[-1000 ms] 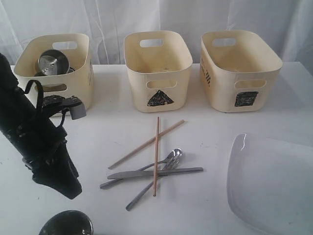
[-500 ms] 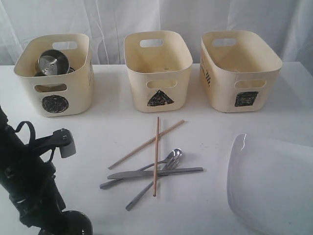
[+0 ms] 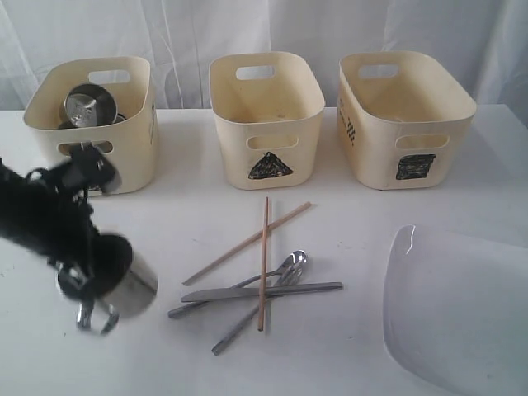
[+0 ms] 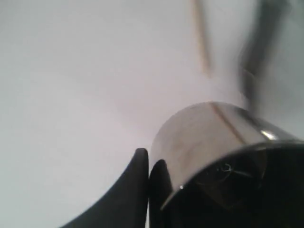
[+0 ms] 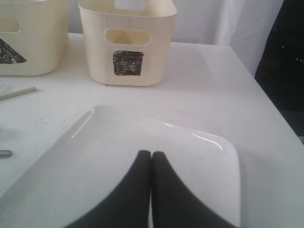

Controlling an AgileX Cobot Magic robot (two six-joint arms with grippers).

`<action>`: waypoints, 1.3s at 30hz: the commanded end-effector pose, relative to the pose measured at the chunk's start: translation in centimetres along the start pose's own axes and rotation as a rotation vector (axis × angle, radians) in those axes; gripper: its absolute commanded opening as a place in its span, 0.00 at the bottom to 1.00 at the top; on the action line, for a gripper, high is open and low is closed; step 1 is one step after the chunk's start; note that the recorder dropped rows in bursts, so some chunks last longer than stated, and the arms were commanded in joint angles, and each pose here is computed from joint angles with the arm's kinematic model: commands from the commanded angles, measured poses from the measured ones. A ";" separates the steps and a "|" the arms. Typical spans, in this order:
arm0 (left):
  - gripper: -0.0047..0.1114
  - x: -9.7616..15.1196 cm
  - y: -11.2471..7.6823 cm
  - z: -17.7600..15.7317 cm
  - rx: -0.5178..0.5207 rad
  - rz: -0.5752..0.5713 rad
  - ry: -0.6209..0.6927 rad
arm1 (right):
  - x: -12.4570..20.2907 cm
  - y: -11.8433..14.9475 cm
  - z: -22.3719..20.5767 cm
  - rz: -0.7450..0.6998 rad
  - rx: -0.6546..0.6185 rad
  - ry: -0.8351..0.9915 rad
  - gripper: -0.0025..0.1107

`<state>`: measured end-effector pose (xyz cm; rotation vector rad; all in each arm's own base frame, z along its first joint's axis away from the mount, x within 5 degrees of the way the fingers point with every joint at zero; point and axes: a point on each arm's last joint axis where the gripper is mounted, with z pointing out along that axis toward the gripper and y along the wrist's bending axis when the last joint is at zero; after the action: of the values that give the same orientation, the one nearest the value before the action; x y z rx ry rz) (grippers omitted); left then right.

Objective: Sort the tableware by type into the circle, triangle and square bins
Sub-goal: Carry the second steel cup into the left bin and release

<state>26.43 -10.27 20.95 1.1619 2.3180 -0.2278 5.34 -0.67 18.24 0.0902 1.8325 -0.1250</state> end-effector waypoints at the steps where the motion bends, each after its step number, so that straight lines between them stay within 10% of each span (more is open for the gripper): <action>1: 0.04 -4.8 4.5 -6.2 -0.552 -0.056 -0.455 | 0.0 0.0 0.0 -0.002 0.002 -0.007 0.02; 5: 0.04 -6.1 7.5 -11.5 -0.992 -0.333 -0.914 | 0.0 0.0 0.0 -0.002 0.002 -0.007 0.02; 10: 0.04 -6.9 8.4 -12.8 -1.073 -0.452 -1.211 | 0.0 0.0 0.0 -0.002 0.002 -0.007 0.02; 16: 0.04 -10.7 12.1 -8.2 -1.007 -0.150 -1.071 | 0.0 0.0 0.0 -0.002 0.002 -0.007 0.02; 23: 0.04 -11.1 20.4 -0.4 -0.837 -0.311 -0.799 | 0.0 0.0 0.0 -0.002 0.002 -0.007 0.02; 31: 0.05 -12.0 20.5 0.2 -0.658 -0.346 -0.599 | 0.0 0.0 0.0 -0.002 0.002 -0.007 0.02; 39: 0.40 -11.1 19.8 1.3 -0.552 -0.366 -0.458 | 0.0 0.0 0.0 -0.002 0.002 -0.007 0.02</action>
<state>48.26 -6.23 27.18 0.3539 1.9213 0.0499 5.34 -0.67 18.24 0.0902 1.8325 -0.1250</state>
